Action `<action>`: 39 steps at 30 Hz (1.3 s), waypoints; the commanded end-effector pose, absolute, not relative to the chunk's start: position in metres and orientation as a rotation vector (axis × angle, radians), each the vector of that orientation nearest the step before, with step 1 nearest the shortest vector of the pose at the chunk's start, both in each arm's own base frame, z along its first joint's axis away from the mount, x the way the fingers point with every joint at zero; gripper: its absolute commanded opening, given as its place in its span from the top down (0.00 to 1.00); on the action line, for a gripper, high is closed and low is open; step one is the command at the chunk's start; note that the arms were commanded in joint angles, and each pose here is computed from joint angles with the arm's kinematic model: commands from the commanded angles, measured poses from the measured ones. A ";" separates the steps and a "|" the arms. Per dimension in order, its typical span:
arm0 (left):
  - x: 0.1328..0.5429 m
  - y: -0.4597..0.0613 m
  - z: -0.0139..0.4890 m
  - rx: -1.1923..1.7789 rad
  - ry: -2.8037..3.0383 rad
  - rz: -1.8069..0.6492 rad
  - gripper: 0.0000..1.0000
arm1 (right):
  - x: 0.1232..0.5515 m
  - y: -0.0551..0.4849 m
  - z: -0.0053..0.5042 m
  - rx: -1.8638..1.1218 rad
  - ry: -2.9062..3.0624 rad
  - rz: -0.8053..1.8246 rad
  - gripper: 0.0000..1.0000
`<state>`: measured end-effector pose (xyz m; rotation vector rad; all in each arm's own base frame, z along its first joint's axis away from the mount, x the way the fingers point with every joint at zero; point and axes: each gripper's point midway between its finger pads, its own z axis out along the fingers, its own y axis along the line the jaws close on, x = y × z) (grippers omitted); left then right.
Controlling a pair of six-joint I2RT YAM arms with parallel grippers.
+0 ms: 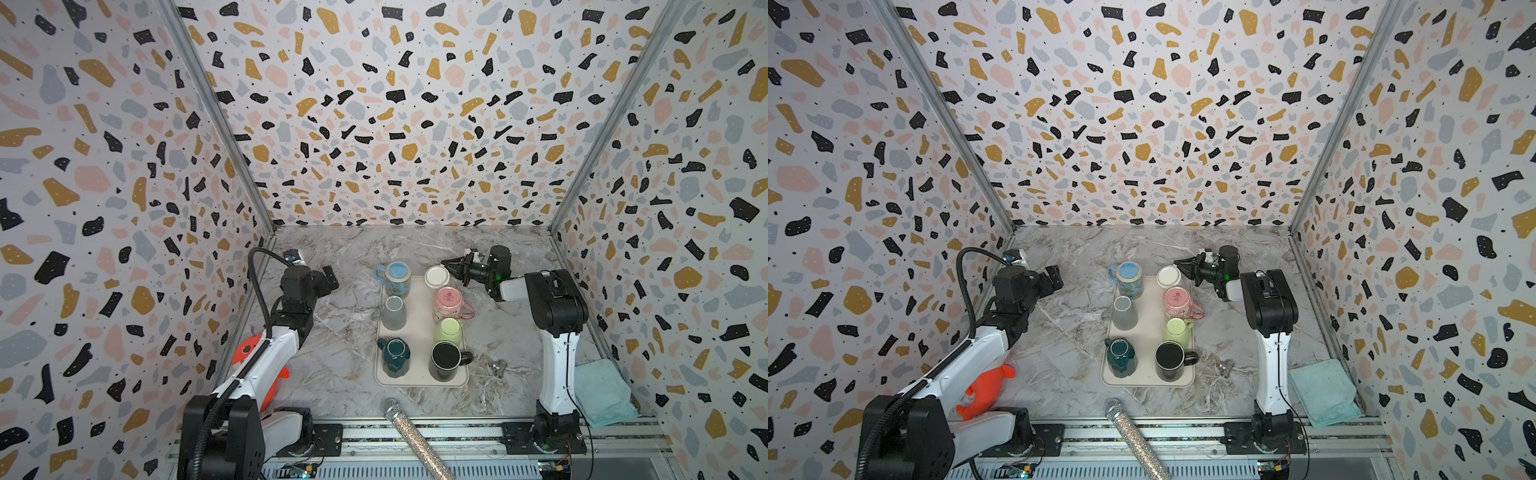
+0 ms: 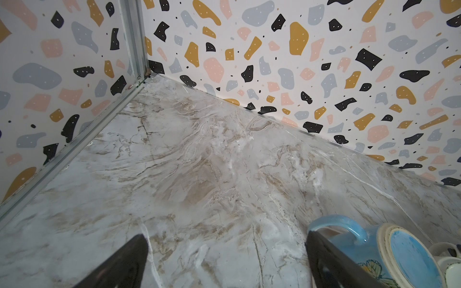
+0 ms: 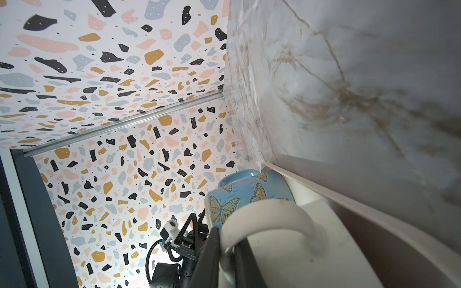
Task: Turn the mug right side up
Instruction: Pick up the mug from the tray.
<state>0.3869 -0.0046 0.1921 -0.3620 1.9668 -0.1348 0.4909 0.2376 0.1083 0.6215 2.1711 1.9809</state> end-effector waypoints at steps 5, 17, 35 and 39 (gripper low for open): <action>0.391 -0.002 0.202 -0.360 1.937 -0.132 0.00 | 0.493 0.251 0.148 0.378 2.108 1.996 1.00; 0.392 -0.005 0.205 -0.354 1.929 -0.151 0.00 | 0.497 0.256 0.168 0.219 2.118 1.911 1.00; 0.405 -0.025 0.242 -0.300 1.847 -0.300 0.05 | 0.499 0.280 0.215 -0.196 2.114 1.675 1.00; 0.414 -0.040 0.261 -0.260 1.815 -0.400 0.09 | 0.498 0.287 0.227 -0.319 2.099 1.587 1.00</action>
